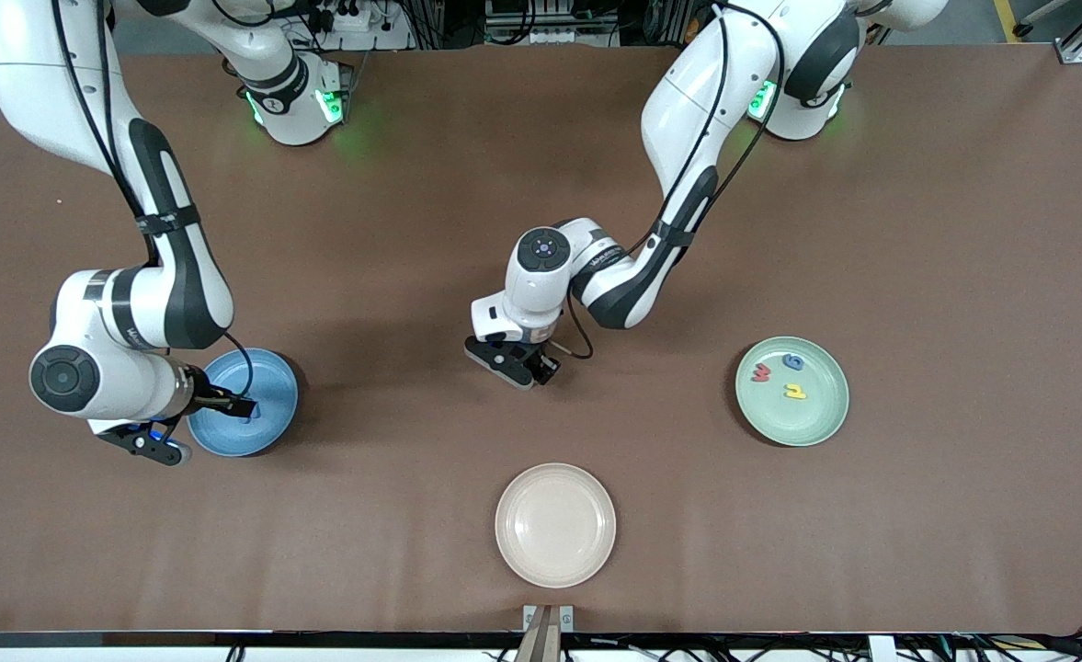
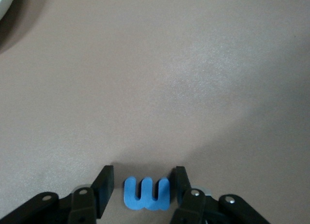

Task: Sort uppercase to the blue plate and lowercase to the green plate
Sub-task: 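Lower the left gripper onto the blue lowercase m, then close the left gripper on the blue m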

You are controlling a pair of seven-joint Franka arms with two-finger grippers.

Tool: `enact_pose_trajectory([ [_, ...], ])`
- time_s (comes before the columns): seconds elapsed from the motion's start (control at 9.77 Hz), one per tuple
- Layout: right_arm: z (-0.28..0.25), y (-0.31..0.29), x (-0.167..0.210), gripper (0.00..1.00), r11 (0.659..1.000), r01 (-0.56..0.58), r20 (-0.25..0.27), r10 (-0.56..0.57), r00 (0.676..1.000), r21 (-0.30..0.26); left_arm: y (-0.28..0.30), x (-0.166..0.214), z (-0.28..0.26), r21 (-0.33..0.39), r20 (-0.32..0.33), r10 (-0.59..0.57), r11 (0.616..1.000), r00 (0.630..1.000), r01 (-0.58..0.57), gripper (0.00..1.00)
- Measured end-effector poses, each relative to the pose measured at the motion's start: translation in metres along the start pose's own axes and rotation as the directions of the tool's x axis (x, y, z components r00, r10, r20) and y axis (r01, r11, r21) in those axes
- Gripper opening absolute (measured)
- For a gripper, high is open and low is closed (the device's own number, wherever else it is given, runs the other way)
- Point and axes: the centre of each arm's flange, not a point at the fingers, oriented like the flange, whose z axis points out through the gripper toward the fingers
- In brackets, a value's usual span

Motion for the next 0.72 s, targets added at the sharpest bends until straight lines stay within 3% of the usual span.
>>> enact_pose_trajectory([
  [0.72, 0.002, -0.018, -0.009, 1.0, 1.0, -0.002, 0.006, 0.002, 1.0, -0.002, -0.001, 0.0, 0.0, 0.001, 0.001, -0.004, 1.0, 1.0, 0.004, 0.54],
])
